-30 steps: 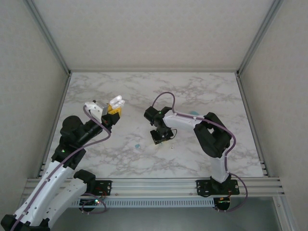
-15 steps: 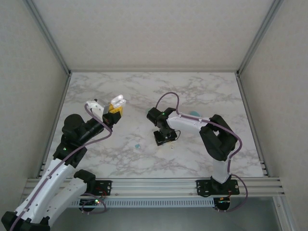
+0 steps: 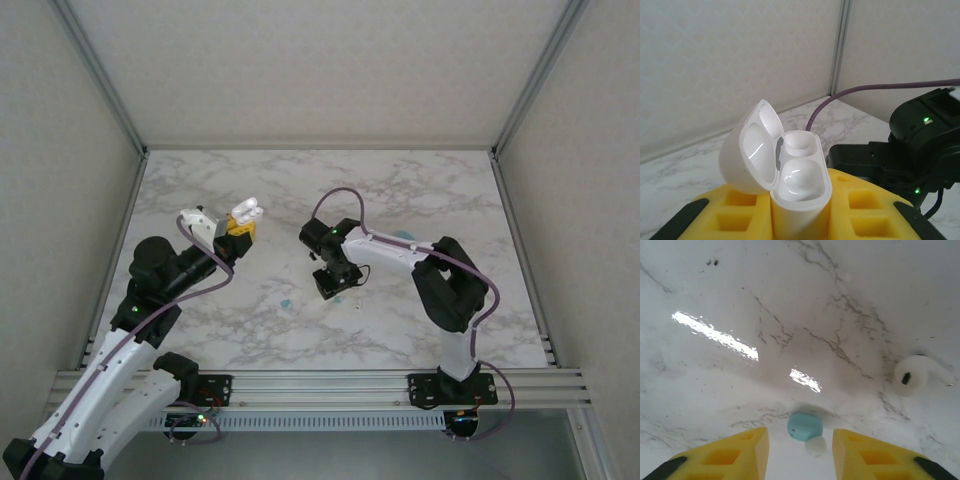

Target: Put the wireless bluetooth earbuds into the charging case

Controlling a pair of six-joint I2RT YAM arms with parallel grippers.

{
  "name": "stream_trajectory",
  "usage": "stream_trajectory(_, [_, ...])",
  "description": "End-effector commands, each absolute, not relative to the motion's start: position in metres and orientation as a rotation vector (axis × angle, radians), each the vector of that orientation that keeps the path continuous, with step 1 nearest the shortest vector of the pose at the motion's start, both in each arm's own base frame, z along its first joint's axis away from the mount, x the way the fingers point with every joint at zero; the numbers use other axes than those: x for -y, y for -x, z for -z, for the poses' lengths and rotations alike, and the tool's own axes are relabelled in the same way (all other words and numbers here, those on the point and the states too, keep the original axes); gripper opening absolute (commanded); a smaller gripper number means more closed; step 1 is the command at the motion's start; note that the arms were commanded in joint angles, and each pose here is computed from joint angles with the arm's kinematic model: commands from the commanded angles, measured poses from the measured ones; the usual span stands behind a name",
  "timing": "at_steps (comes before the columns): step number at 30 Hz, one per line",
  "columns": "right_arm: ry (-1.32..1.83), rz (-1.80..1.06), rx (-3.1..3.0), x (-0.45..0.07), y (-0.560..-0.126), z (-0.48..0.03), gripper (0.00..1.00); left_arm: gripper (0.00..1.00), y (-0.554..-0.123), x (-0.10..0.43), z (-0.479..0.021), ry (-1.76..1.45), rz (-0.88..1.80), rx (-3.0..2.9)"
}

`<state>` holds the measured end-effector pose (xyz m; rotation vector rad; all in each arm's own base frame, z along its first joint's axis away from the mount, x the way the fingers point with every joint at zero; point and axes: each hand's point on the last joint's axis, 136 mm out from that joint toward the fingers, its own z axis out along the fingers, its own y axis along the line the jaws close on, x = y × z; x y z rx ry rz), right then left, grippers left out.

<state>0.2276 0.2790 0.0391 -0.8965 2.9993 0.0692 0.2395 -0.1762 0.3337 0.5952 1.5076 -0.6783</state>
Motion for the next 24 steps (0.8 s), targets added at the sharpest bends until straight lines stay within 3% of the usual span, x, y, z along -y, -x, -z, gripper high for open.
stream_trajectory(1, [0.962,-0.064,-3.014,-0.283,-0.224,-0.030,0.37,0.16,-0.235,0.174,-0.360,-0.584,0.691,-1.429])
stream_trajectory(11, [0.992,-0.002,-3.022,-0.273,-0.223,-0.015,0.33,0.17,-0.237,0.176,-0.359,-0.586,0.694,-1.435])
stream_trajectory(17, [1.119,-0.060,-3.003,-0.277,-0.216,-0.015,0.43,0.17,-0.238,0.176,-0.360,-0.586,0.698,-1.435])
stream_trajectory(24, [1.257,-0.009,-2.980,-0.271,-0.214,-0.006,0.42,0.17,-0.238,0.176,-0.360,-0.583,0.693,-1.435])
